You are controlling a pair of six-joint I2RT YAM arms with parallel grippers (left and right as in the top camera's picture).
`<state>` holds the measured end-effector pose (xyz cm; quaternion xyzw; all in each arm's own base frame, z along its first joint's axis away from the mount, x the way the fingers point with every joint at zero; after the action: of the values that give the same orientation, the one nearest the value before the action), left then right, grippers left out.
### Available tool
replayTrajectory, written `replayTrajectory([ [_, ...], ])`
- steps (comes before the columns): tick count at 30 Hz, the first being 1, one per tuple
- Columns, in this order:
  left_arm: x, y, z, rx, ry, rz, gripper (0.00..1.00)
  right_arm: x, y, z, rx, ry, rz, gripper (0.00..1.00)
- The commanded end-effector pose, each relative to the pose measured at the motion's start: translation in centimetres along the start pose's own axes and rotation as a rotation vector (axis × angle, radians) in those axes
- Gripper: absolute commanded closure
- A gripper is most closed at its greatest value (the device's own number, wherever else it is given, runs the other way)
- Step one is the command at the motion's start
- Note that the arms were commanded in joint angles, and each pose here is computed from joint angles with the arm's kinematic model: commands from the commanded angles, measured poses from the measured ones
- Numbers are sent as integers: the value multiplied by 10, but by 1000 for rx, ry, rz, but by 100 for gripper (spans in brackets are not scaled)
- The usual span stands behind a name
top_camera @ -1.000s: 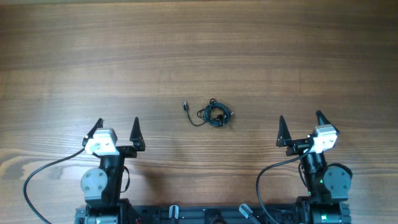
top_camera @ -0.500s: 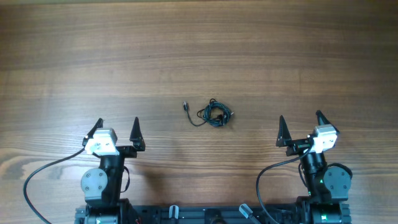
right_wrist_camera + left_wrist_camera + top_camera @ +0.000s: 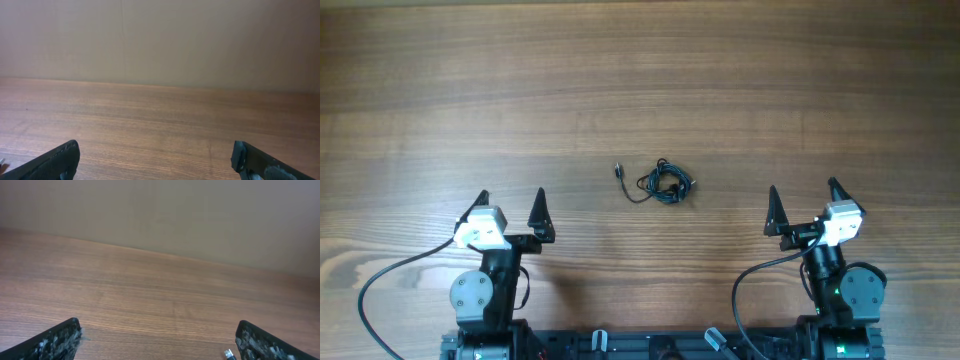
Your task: Untangle cables
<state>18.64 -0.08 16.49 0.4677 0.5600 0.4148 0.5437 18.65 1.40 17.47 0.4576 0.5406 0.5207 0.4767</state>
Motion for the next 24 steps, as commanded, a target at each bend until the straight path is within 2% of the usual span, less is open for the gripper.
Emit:
replayTrajectory([
  [1,-6,23,-5,-58,-22,-19,0,-1,1,0,-5,-12,4,0],
  [16,-15,42,-9,-80,-69,-18,0,-1,1,0,-5,-12,4,0],
  [24,-31,61,9,101,-150,-119,0,-1,1,0,-5,-12,4,0],
])
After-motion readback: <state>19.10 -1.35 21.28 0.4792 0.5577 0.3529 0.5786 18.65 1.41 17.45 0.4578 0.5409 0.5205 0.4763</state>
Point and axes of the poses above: each gripper's point midway between its finger pads, its own z axis out along the fingers, its own x axis along the line the jaws close on, y = z × x, the point moved 6 cm from there along -z, back along the fingers, and after that the axes turned 2 degrees about -z, right-handed, at the moved point
